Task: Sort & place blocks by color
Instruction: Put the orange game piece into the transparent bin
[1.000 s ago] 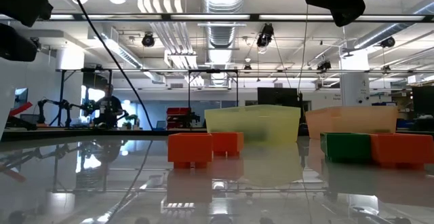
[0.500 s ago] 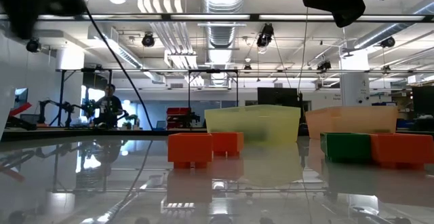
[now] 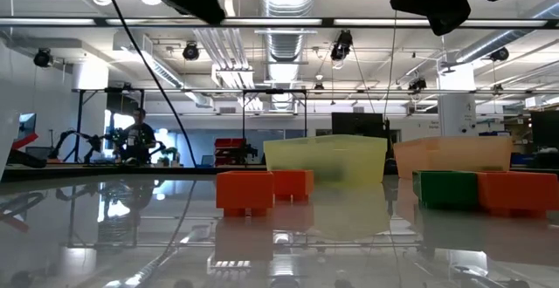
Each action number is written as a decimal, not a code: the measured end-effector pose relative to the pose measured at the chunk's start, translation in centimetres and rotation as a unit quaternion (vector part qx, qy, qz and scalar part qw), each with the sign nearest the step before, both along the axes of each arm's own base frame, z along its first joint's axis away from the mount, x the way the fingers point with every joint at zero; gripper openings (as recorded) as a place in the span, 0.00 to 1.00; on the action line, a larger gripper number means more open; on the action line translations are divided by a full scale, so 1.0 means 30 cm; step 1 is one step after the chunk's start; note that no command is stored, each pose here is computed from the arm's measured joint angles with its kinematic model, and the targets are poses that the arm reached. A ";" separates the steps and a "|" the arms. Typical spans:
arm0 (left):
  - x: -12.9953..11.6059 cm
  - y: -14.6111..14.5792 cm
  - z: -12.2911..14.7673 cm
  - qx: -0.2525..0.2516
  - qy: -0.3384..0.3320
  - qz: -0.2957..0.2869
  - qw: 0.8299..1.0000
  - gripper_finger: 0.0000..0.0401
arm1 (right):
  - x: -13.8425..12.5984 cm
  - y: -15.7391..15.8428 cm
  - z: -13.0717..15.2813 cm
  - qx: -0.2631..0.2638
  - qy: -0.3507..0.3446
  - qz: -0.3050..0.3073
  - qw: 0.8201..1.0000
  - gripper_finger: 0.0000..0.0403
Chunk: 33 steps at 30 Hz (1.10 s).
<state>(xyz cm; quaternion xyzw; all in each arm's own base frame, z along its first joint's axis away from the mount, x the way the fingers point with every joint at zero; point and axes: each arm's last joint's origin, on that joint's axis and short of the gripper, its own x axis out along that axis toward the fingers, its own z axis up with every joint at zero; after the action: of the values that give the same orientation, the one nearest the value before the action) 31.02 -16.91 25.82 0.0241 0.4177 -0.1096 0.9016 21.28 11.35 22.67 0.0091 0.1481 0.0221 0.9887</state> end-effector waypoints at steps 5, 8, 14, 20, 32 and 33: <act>0.037 0.008 -0.059 0.034 0.021 -0.050 0.998 0.46 | 0.000 0.000 0.000 0.000 0.000 0.000 1.000 0.58; 0.054 0.015 -0.087 0.046 0.031 -0.076 0.996 0.46 | 0.000 0.000 0.000 0.000 0.000 0.000 1.000 0.58; 0.088 0.037 -0.136 0.090 0.038 -0.138 0.986 0.46 | 0.000 0.000 0.000 0.000 0.000 0.000 1.000 0.58; 0.138 0.030 -0.154 0.155 0.023 -0.222 0.962 0.46 | 0.000 0.000 0.001 0.001 0.000 0.000 1.000 0.58; 0.242 0.046 -0.201 0.201 0.009 -0.346 0.916 0.46 | 0.000 0.000 0.001 0.009 -0.001 -0.003 1.000 0.58; 0.248 0.049 -0.205 0.202 0.011 -0.351 0.914 0.46 | 0.000 0.000 0.002 0.011 -0.003 -0.003 1.000 0.58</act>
<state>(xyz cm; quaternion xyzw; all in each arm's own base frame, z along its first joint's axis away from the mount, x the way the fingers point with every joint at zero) 38.45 -15.44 19.65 0.3490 0.4060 -0.3325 0.7764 21.30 11.35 22.74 0.0200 0.1453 0.0203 0.9890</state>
